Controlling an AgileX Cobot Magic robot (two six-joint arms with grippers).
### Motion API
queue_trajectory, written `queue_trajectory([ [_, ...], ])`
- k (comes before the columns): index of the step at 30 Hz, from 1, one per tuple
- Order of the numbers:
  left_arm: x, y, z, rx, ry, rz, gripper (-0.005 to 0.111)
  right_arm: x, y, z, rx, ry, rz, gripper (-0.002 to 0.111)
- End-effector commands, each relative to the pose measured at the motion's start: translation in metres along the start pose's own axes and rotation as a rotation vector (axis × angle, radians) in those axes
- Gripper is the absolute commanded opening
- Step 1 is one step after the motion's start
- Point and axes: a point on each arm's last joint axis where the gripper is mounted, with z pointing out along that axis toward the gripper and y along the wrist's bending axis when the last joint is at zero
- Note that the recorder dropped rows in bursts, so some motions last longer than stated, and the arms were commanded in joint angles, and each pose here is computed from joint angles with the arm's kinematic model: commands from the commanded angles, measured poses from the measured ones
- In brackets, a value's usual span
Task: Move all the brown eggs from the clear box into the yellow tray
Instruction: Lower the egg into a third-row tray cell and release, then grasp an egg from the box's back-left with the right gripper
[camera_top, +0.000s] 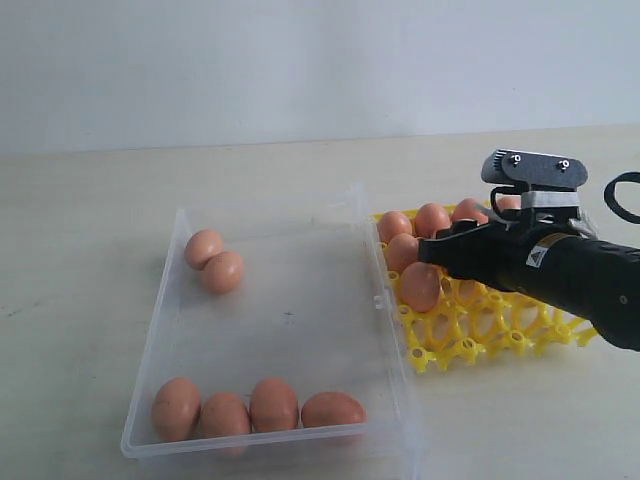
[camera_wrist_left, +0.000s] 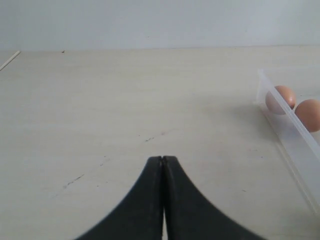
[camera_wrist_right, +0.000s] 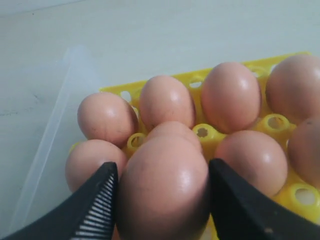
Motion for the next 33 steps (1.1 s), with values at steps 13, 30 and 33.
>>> queue_trajectory([
  [13, -0.003, 0.000, -0.001, 0.007, -0.023, -0.009, 0.000, -0.041, 0.030, -0.002, -0.050, 0.175, -0.136, 0.035],
  [30, -0.003, 0.000, -0.001, 0.007, -0.023, -0.009, 0.000, -0.068, 0.201, 0.084, -0.308, 0.517, -0.047, 0.057],
  [33, -0.003, 0.000, -0.001, 0.007, -0.023, -0.009, 0.000, -0.062, 0.208, 0.099, -0.305, 0.523, -0.022, 0.065],
])
